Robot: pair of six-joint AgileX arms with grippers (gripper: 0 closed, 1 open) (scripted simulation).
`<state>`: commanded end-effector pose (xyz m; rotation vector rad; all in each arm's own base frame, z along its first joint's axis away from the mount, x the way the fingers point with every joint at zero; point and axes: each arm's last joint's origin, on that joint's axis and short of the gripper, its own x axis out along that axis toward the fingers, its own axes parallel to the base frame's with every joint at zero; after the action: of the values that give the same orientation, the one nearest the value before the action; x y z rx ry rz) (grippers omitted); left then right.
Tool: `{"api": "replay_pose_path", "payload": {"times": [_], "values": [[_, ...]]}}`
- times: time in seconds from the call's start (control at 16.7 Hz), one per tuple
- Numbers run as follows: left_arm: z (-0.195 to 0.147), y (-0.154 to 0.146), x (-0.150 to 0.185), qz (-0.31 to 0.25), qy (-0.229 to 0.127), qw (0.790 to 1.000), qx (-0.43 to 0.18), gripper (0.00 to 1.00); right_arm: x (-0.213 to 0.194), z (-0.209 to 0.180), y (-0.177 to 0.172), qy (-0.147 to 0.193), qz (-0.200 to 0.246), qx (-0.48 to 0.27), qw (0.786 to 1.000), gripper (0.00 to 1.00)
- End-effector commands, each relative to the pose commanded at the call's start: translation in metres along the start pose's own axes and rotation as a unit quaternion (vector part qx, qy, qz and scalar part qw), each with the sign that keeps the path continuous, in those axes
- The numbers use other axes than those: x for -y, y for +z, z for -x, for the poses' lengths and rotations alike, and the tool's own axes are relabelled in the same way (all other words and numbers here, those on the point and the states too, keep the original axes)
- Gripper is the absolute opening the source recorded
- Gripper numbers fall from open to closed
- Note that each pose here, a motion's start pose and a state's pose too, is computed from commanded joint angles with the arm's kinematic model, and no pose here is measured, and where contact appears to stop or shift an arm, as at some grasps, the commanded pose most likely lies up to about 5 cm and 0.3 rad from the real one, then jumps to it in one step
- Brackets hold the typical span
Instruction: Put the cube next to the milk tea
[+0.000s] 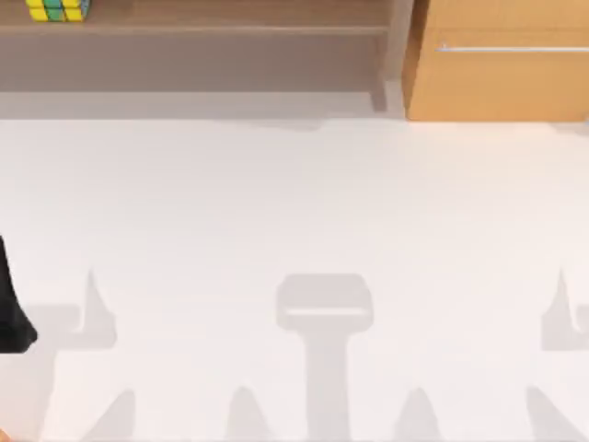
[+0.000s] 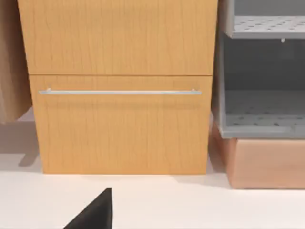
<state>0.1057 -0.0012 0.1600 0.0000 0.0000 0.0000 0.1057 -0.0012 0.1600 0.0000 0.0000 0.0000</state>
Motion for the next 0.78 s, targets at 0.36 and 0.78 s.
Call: {"api": "replay_pose_path", "payload": {"times": [0.36, 0.78], "values": [[-0.004, 0.020, 0.000, 0.003, -0.003, 1.000, 0.017, 1.00, 0.000, 0.000, 0.000, 0.000, 0.000, 0.000, 1.000, 1.00], [-0.062, 0.074, 0.004, 0.002, -0.017, 1.000, 0.013, 1.00, 0.000, 0.000, 0.000, 0.000, 0.000, 0.000, 1.000, 1.00]]}}
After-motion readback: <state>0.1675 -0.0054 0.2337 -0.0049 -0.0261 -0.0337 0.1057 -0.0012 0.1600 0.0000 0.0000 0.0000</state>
